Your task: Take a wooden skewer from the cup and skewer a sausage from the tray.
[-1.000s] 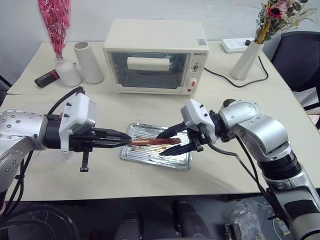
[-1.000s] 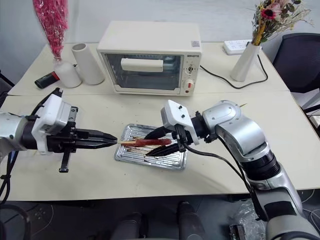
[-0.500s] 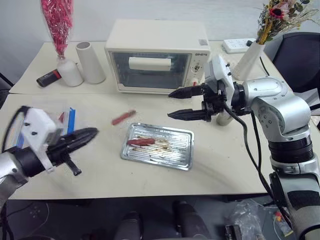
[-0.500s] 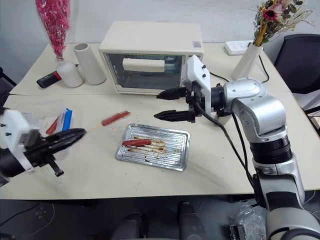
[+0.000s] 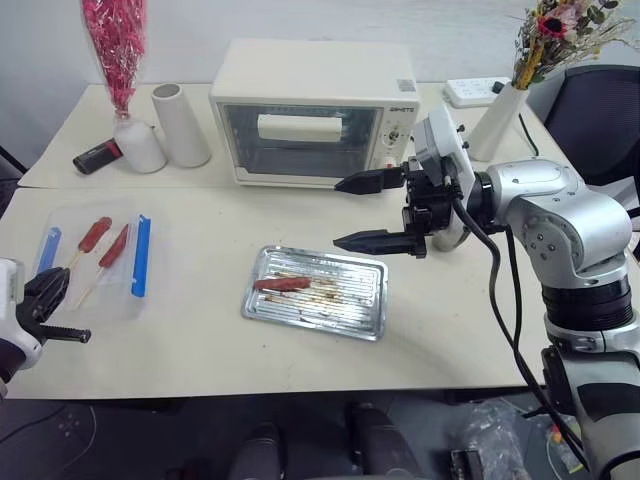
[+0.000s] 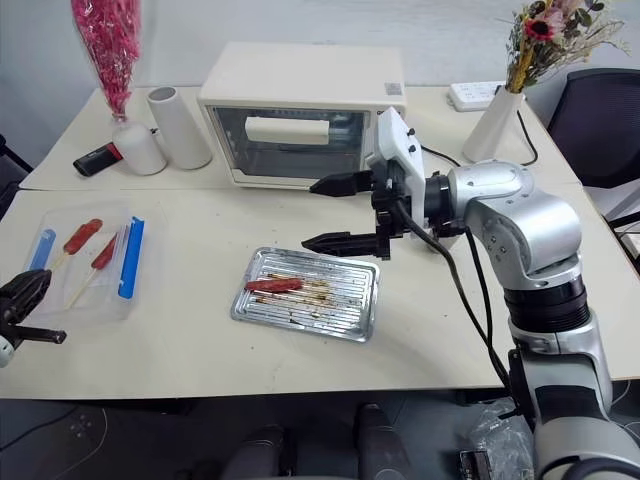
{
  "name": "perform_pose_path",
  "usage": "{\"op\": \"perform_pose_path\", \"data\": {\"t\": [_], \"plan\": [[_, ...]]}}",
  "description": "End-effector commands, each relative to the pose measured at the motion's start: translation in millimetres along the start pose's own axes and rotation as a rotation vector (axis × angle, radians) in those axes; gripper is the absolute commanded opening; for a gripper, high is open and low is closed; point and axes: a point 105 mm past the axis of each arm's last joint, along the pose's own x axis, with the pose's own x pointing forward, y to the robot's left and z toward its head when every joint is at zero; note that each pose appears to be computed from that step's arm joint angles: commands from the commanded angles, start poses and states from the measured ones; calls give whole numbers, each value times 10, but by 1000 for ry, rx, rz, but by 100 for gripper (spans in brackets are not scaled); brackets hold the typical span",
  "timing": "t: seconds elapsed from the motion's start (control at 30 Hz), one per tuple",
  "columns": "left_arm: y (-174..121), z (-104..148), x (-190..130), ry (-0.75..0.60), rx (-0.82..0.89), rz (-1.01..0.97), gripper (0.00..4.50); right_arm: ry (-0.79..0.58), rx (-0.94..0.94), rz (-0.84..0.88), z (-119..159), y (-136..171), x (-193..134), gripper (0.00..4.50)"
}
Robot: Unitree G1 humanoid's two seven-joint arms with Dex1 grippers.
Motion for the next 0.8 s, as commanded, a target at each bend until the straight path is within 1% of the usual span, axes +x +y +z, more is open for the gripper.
{"op": "perform_pose_path", "data": {"t": [0.03, 0.07, 0.13, 0.17, 0.27, 0.37, 0.4, 0.53, 0.6, 0.73, 0.8], "plan": [[140, -20, -13, -13, 16, 68, 0, -23, -71, -1, 180, 51, -69, 447], [143, -37, 3, -13, 11, 67, 0, -23, -71, 0, 183, 56, -69, 447], [124, -43, 45, -20, 8, 51, 55, -22, -72, 6, 186, 72, -74, 450], [105, -36, 65, -29, 0, 34, 71, -20, -72, 7, 185, 75, -74, 450], [74, 17, 107, -59, -16, 3, 156, -13, -68, 2, 172, 76, -75, 450], [103, 49, 98, -73, -14, 6, 253, -18, -33, 5, 156, 88, -83, 450], [110, 55, 94, -75, -14, 8, 278, -20, -25, 7, 155, 95, -86, 450], [113, 93, 0, -84, -13, -13, 398, 3, -17, -2, 119, 125, -173, 450], [101, 125, -79, -97, -31, -49, 448, 33, -22, -25, 86, 110, -255, 450], [133, 189, -379, -123, -69, -141, 448, 98, 14, -57, 10, 114, -569, 450], [104, 172, -572, -105, -96, -229, 448, 141, 51, -82, -62, 126, -782, 450]]}}
